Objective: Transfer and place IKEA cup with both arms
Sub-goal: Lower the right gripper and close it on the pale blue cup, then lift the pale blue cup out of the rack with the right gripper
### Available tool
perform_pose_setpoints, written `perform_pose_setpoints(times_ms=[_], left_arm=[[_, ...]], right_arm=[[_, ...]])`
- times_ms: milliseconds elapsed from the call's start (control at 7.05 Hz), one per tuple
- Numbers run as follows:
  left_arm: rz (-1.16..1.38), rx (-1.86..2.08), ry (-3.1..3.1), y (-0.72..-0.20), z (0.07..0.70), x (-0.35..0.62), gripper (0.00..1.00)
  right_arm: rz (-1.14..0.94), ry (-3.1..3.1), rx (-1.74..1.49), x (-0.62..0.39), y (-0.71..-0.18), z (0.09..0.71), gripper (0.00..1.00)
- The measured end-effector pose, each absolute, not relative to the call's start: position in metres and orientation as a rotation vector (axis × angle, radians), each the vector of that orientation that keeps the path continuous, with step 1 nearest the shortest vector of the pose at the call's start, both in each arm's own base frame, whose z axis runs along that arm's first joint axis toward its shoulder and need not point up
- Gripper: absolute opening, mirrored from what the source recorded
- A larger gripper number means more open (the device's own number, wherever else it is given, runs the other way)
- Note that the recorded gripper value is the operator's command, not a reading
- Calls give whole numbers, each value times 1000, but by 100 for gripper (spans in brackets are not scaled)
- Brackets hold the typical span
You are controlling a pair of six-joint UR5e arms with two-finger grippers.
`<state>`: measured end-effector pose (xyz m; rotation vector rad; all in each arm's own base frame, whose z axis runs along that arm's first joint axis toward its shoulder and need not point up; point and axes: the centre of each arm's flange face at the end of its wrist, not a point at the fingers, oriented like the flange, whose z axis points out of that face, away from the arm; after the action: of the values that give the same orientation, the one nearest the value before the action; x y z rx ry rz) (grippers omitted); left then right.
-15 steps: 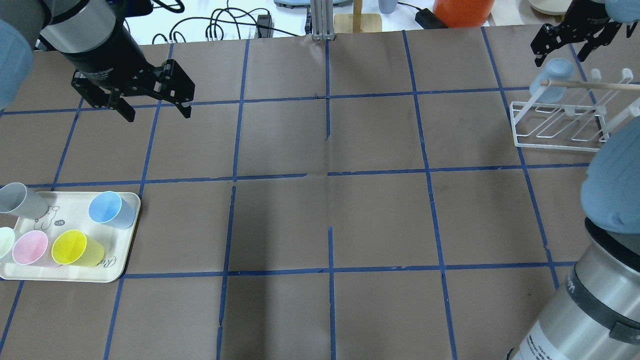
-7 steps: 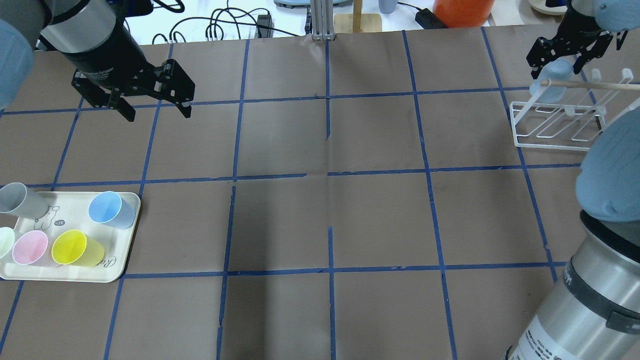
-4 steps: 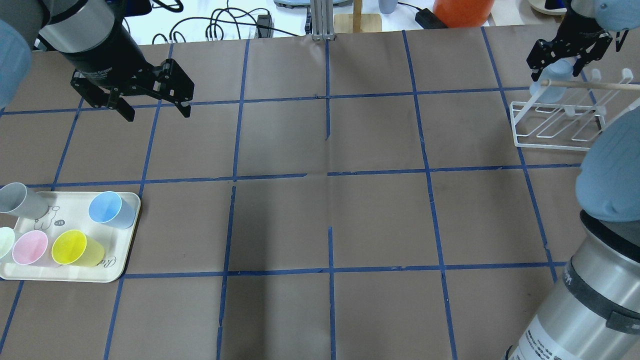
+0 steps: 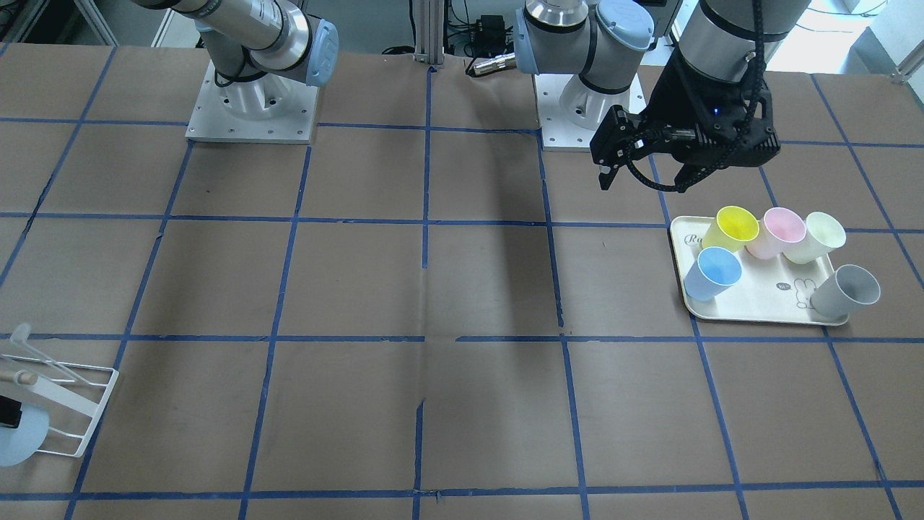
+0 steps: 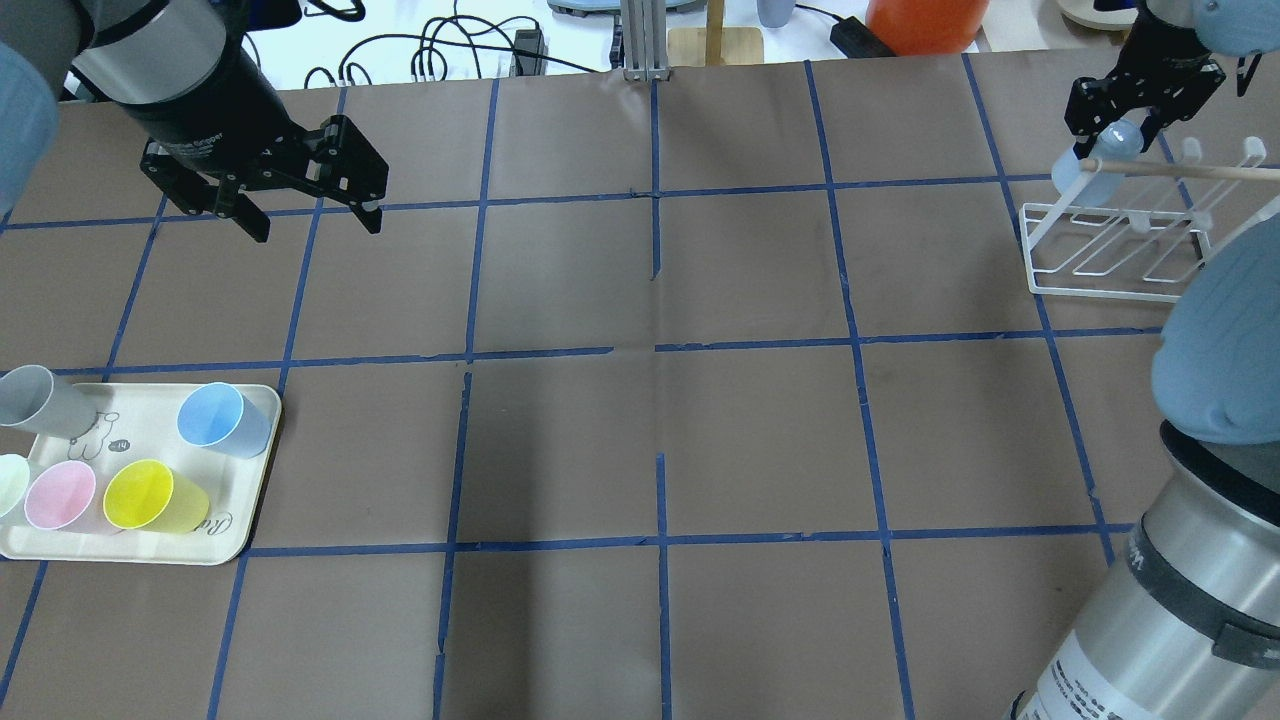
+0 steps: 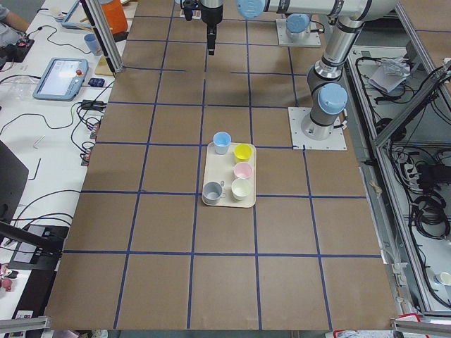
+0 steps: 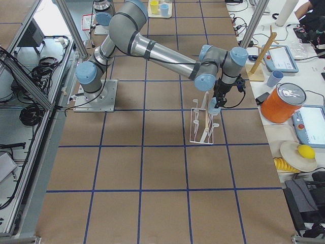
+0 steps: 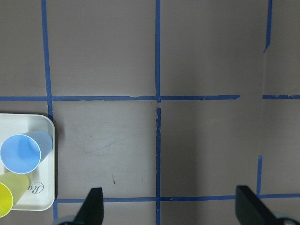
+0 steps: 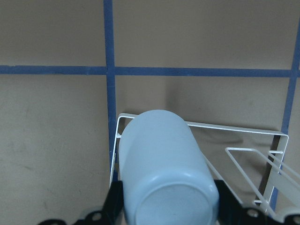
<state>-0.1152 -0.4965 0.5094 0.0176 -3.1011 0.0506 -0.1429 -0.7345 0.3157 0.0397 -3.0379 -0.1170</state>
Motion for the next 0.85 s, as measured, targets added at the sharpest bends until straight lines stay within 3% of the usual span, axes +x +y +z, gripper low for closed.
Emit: perform_pose_setpoints(times_ms=[851], left_arm=[[51, 21, -3102, -496, 510, -115, 100]], right_arm=[[-43, -2992, 31, -146, -736, 362, 23]])
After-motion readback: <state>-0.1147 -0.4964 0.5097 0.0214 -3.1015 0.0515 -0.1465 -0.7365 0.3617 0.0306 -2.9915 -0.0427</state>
